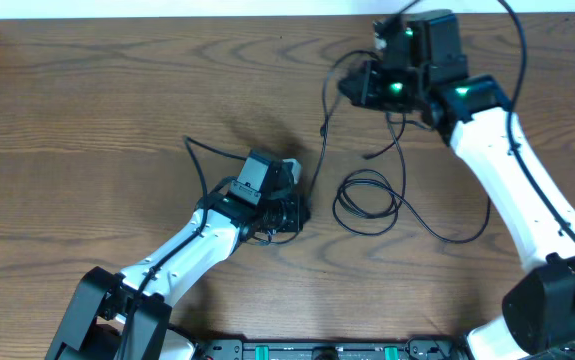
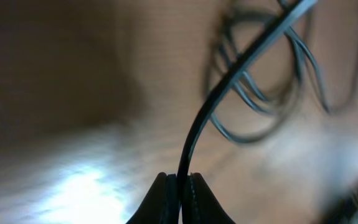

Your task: Untangle cables

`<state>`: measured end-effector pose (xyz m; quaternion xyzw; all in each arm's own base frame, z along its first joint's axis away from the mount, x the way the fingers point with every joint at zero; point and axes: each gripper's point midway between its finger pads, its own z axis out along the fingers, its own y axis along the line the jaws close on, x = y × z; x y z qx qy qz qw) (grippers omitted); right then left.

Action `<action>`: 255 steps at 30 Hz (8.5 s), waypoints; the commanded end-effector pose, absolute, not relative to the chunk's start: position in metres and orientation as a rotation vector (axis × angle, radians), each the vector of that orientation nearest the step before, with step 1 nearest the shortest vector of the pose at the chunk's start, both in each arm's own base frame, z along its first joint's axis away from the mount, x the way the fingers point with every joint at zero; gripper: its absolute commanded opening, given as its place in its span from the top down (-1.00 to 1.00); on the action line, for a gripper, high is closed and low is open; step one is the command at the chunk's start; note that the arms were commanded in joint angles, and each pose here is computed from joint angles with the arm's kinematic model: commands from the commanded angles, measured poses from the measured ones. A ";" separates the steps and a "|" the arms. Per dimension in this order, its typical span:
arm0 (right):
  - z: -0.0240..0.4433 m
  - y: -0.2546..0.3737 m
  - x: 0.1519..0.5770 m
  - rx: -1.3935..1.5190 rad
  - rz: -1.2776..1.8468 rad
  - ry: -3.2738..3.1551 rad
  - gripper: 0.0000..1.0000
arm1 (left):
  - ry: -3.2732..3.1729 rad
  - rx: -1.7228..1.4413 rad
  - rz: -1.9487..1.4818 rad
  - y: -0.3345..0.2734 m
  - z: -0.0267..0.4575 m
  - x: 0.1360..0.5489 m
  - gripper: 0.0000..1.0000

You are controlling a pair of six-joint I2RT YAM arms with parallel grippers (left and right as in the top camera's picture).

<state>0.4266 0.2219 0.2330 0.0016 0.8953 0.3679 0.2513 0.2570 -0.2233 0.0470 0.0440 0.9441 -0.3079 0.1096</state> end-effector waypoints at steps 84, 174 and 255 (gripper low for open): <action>0.066 0.019 0.399 0.485 -0.105 2.859 -0.04 | 2.397 -0.493 -0.966 -0.111 0.091 0.370 0.85; 0.189 -0.096 0.316 1.003 -0.276 2.610 -0.04 | 2.443 -0.886 -0.852 -0.062 0.064 0.358 0.84; 0.104 -0.156 0.290 1.497 -0.615 2.608 -0.98 | 2.521 -0.948 -0.826 -0.062 0.052 0.340 0.53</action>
